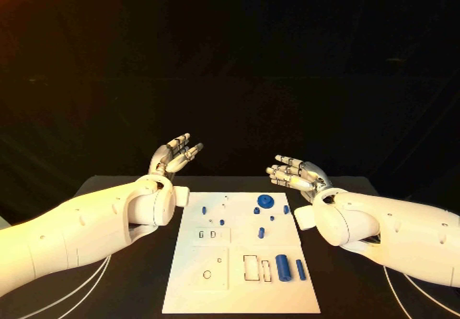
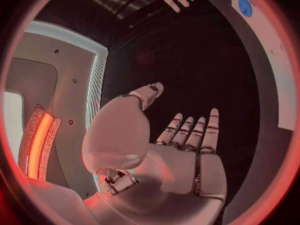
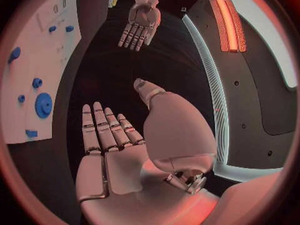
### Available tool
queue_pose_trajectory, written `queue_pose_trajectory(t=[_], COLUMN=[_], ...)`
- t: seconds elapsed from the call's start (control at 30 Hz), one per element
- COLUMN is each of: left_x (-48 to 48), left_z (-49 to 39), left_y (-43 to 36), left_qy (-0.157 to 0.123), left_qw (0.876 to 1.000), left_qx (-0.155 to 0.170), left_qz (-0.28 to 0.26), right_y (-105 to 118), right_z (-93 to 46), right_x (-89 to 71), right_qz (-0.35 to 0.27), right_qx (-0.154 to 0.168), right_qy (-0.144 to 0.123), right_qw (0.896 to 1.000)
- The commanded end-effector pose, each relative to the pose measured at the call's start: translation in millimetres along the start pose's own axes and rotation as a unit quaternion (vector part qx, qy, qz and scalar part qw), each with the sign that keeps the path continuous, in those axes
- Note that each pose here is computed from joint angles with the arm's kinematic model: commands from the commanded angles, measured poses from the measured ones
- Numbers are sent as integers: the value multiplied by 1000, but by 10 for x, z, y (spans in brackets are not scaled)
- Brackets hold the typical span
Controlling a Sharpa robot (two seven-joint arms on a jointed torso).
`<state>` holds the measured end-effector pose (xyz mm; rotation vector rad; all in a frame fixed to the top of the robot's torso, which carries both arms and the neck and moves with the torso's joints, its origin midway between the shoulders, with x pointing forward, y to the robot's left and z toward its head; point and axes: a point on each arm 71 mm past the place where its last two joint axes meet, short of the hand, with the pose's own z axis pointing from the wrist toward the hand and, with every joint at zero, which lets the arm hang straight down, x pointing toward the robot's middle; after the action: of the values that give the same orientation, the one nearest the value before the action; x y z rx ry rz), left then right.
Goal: Assemble the parts on the task board
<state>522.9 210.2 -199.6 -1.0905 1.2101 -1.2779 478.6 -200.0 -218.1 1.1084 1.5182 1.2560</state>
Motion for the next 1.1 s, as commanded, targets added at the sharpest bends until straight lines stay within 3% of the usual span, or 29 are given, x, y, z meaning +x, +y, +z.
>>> queue_pose_trajectory(t=[0.03,0.17,0.2,0.47,0.67,1.1], left_x=[69,69,26,23,3,7], left_z=[8,8,-79,-193,-275,-510], left_y=[-22,-22,-66,-139,-202,-360], left_qy=[43,43,59,70,81,147], left_qw=[999,999,998,997,996,988], left_qx=[9,9,12,20,23,24], left_qz=[-6,-6,-17,-19,-21,-27], right_y=[-25,-24,193,380,498,573], right_z=[1,2,40,36,49,79], right_x=[86,84,-77,-137,-150,-108], right_qz=[-24,-28,-173,-293,-373,-560], right_qx=[31,35,-69,-134,-157,-141], right_qy=[82,88,72,72,70,85], right_qw=[996,995,980,944,912,812])
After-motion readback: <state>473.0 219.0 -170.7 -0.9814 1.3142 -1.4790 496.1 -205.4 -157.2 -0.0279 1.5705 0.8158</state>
